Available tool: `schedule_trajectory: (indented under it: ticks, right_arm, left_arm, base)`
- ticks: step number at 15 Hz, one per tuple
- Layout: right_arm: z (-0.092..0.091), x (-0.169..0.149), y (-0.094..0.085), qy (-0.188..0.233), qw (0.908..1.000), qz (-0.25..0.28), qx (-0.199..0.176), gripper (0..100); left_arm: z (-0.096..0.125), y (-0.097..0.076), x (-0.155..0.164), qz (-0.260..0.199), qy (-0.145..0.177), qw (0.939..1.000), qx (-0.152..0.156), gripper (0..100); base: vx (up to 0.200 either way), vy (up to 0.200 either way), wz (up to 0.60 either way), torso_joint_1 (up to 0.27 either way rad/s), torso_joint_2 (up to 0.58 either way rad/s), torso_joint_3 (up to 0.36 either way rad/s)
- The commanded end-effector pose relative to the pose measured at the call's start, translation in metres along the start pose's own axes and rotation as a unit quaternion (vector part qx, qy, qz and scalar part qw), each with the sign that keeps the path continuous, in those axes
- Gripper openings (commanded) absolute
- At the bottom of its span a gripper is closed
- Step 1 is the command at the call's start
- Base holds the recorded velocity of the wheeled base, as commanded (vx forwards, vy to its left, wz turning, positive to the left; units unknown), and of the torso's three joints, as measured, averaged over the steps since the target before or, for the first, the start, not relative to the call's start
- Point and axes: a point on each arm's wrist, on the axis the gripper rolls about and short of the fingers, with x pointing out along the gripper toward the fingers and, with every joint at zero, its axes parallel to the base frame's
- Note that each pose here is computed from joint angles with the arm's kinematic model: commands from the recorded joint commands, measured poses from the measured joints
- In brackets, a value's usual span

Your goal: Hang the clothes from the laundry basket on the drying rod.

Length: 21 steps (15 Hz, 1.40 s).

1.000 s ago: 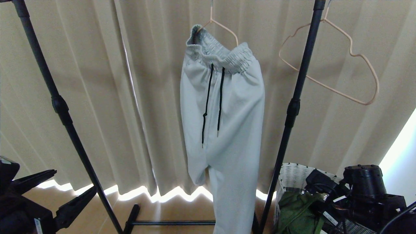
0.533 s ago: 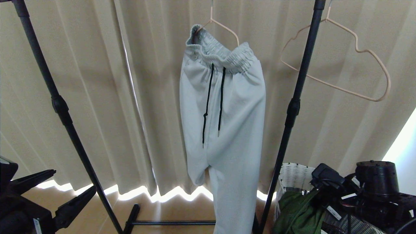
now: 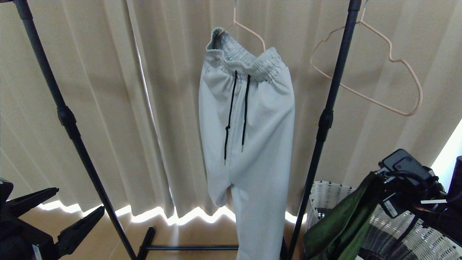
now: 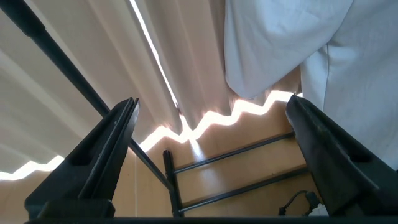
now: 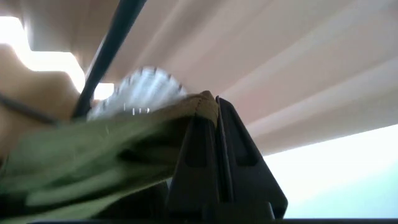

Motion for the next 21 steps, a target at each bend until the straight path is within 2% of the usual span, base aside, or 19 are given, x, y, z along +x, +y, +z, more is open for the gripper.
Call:
schedule_trajectory:
  ticks: [1,8,18,21]
  right_arm:
    - [0.0102,-0.0057,-0.0074,-0.027,0.9994,-0.016,0.015,0]
    - [0.0111,-0.0050,-0.0082,-0.028,0.9993,-0.017,0.015,0]
    - [0.0104,-0.0052,-0.0078,-0.028,0.9994,-0.016,0.016,0]
    - [0.0104,-0.0052,-0.0078,-0.028,0.9994,-0.016,0.016,0]
  left_arm:
    - [-0.0003,-0.0001,-0.0012,0.001,-0.002,1.0000,0.000,100]
    - [-0.0005,-0.0004,-0.0017,0.000,-0.003,1.0000,0.001,100]
    - [-0.0013,-0.0006,-0.0020,0.000,-0.002,1.0000,-0.002,100]
    - [-0.0014,-0.0007,-0.0031,0.000,-0.004,1.0000,-0.002,100]
  base:
    - [-0.200,0.000,0.00,0.002,0.01,0.002]
    - [-0.200,0.000,0.00,0.000,0.00,0.002]
    - [0.000,0.000,0.00,0.000,0.00,0.000]
    - [0.000,0.200,0.00,0.005,0.00,0.002]
